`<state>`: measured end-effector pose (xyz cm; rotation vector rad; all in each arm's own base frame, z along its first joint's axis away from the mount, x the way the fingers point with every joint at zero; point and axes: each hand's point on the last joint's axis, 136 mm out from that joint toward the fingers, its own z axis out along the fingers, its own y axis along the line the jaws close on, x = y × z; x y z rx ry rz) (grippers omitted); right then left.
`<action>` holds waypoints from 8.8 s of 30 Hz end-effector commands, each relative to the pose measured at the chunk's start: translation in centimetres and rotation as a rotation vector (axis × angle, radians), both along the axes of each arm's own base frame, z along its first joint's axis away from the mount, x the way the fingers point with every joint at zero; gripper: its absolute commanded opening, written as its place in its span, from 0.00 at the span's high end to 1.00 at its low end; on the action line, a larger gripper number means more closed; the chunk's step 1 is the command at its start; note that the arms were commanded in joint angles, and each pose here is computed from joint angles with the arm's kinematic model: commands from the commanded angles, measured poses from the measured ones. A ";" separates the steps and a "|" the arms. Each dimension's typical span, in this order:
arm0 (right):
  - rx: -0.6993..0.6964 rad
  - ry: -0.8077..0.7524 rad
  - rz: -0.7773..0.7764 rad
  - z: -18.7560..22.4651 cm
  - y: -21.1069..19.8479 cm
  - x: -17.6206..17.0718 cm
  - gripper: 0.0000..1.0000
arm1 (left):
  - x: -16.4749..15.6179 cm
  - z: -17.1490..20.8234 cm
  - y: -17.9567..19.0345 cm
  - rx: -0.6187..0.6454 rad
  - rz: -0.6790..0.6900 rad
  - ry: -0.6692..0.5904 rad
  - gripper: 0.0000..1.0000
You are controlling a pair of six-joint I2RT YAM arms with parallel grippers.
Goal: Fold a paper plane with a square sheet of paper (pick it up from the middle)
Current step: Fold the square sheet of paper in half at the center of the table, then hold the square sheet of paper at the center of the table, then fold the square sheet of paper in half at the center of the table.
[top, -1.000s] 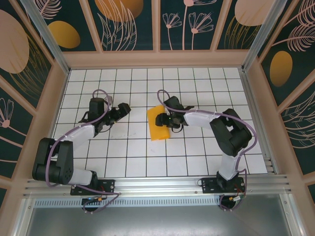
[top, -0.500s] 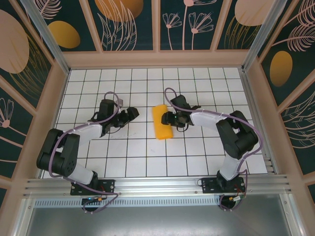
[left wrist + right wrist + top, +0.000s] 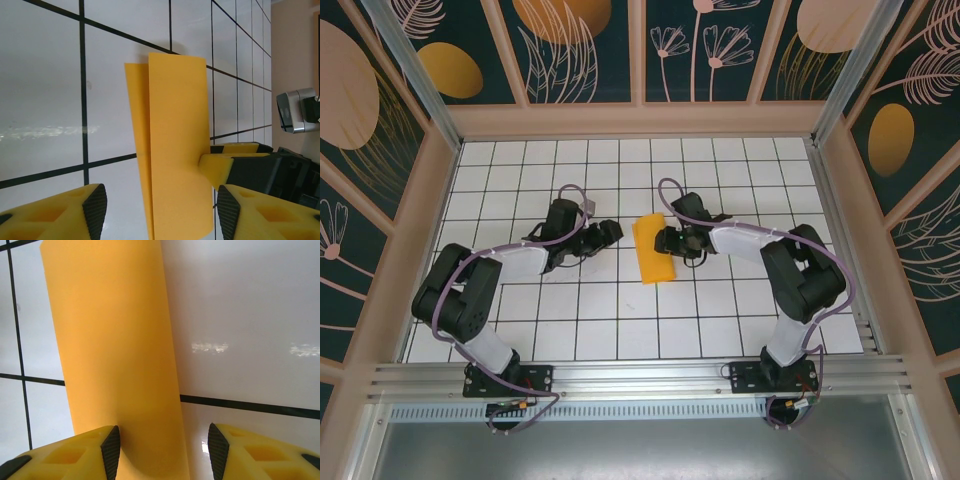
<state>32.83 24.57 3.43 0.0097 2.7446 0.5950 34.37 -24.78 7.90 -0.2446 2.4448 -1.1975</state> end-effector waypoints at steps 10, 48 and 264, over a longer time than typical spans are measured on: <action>-0.048 0.082 0.061 -2.9 -0.6 -1.6 0.46 | 1.9 1.5 -1.0 -0.025 0.048 -0.082 0.40; -0.174 0.215 0.104 -8.6 -1.3 -4.8 0.42 | 2.0 -0.3 -2.6 -0.028 0.015 -0.018 0.50; 0.200 0.031 -0.081 -1.6 -3.8 5.8 1.00 | -5.3 -16.7 0.8 0.540 -0.012 0.470 0.96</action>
